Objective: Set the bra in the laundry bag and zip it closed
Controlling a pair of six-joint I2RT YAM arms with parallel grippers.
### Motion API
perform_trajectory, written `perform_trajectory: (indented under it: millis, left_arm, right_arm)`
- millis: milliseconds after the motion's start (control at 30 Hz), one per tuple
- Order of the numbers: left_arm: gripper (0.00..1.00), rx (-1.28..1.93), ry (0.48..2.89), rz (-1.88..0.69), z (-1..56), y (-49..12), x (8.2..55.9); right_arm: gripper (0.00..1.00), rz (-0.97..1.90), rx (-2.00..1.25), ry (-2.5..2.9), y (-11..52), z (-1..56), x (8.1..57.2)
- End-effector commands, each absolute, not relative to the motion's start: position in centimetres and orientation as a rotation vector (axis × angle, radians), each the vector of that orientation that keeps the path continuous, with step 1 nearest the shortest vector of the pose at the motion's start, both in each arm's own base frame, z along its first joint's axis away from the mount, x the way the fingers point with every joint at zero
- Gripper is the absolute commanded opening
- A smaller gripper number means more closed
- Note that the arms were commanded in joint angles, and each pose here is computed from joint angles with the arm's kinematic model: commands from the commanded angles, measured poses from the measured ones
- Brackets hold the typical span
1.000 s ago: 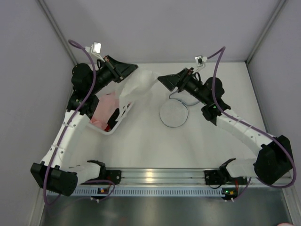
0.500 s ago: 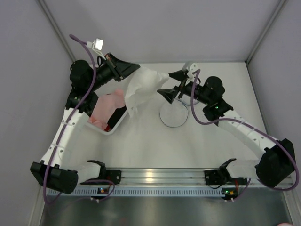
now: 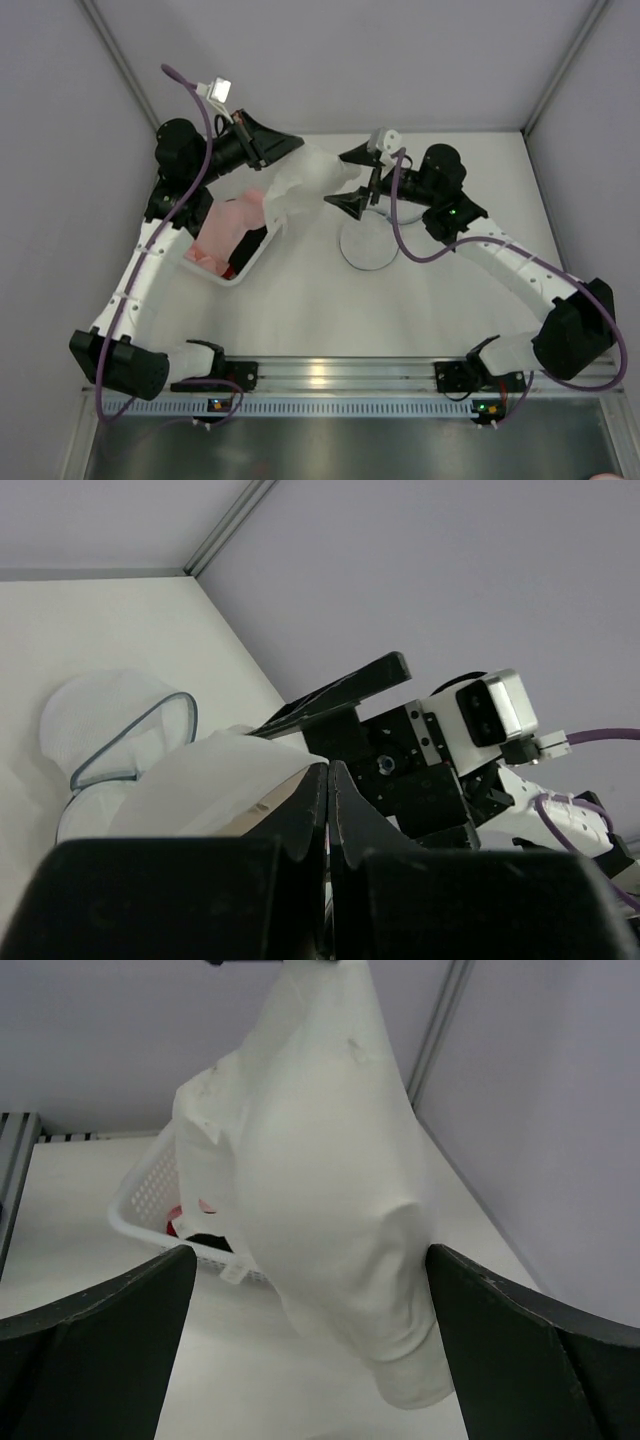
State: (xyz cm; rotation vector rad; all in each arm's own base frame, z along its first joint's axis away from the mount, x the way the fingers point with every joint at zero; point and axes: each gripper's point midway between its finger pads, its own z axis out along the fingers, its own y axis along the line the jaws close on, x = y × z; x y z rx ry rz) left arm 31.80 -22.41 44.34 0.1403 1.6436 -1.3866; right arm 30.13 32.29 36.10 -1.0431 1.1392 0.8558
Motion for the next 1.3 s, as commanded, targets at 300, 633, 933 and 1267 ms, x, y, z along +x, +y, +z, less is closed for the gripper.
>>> perform_trajectory:
  millis: [300,633,933,1267]
  left_arm:
    - [0.0,0.311,1.549,-1.41,47.5,-23.2,29.5]
    - [0.0,0.309,1.547,-1.388,47.3,-23.1,29.8]
    - [0.57,0.271,1.59,-0.888,45.7,-18.7,32.9]
    - [0.99,0.017,1.655,-0.518,42.3,-12.7,35.8]
  right_arm:
    - [0.86,0.857,-1.132,1.128,34.4,36.5,30.3]
    - [0.0,0.831,-1.132,1.146,33.6,36.5,29.5]
    - [0.0,0.802,-0.964,1.295,30.9,38.1,28.8]
    - [0.0,0.68,-0.588,1.674,26.4,36.7,30.8]
